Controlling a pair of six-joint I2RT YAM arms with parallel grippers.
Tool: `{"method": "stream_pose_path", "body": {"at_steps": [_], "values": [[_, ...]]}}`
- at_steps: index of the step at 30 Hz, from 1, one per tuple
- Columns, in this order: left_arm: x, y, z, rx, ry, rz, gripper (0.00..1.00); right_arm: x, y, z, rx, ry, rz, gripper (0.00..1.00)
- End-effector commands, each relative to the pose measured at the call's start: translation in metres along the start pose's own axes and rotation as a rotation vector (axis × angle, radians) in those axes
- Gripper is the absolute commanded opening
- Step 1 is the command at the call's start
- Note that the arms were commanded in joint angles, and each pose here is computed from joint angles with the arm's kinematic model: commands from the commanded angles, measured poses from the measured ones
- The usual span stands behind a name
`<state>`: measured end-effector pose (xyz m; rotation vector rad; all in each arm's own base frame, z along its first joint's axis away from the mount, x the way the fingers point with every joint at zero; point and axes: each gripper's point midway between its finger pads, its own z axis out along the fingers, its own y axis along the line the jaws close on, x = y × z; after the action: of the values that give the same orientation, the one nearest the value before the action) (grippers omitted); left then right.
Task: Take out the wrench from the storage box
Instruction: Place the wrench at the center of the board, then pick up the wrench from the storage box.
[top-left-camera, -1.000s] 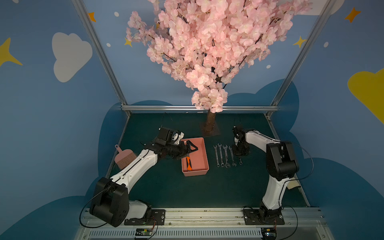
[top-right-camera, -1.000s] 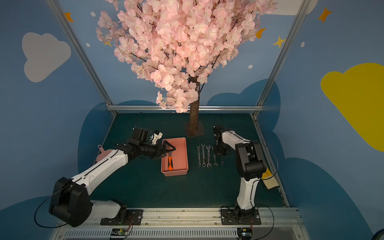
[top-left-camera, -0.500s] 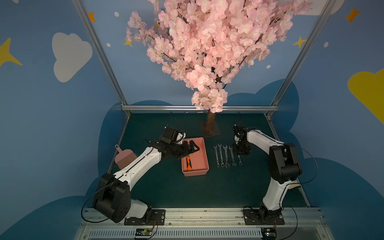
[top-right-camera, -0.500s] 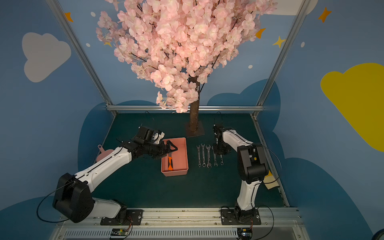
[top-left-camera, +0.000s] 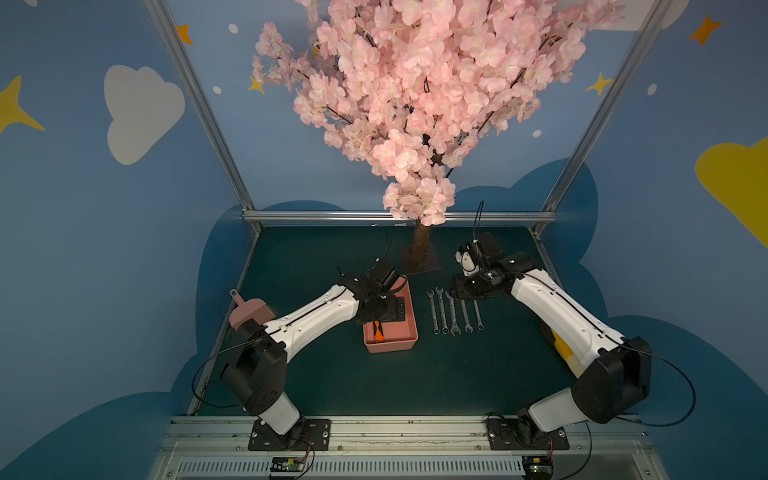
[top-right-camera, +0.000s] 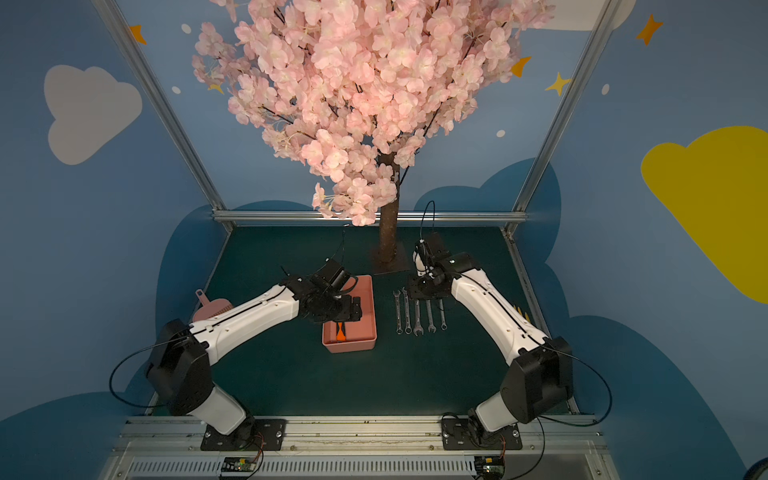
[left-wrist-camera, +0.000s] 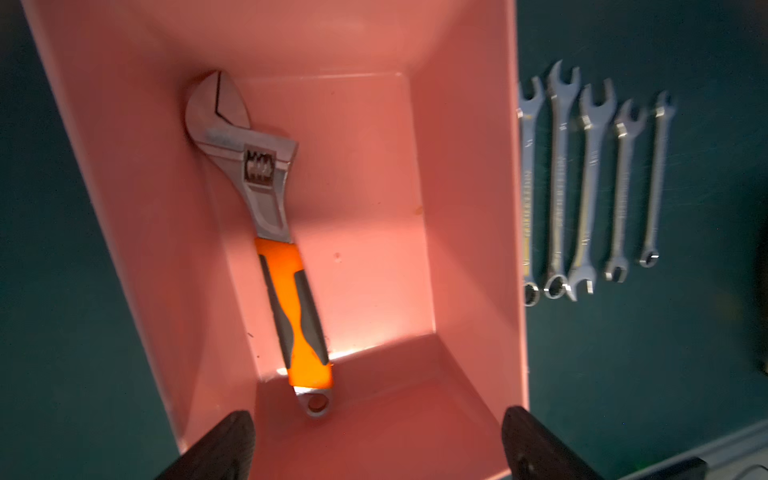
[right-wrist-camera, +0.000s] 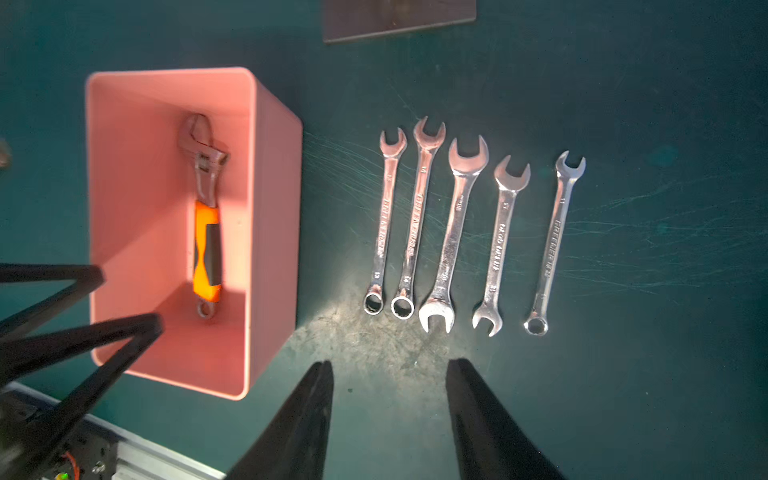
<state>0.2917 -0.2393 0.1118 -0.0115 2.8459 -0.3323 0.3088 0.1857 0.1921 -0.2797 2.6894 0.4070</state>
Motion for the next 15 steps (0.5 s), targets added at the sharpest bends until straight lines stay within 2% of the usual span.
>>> {"method": "stream_pose_path", "body": {"at_steps": [1, 5, 11, 15], "values": [[-0.008, 0.018, 0.005, -0.140, -0.020, 0.029, 0.95, -0.004, 0.020, -0.013, -0.118, -0.062, 0.002, 0.56], [-0.010, 0.017, 0.022, -0.179, 0.000, 0.021, 0.94, -0.008, 0.026, -0.022, -0.171, -0.117, 0.024, 0.62], [-0.009, 0.026, 0.043, -0.261, 0.010, -0.004, 0.89, -0.009, 0.062, -0.021, -0.428, -0.173, 0.053, 0.73], [-0.009, 0.030, 0.053, -0.309, 0.019, -0.010, 0.86, -0.011, 0.064, -0.019, -0.436, -0.165, 0.033, 0.77]]}}
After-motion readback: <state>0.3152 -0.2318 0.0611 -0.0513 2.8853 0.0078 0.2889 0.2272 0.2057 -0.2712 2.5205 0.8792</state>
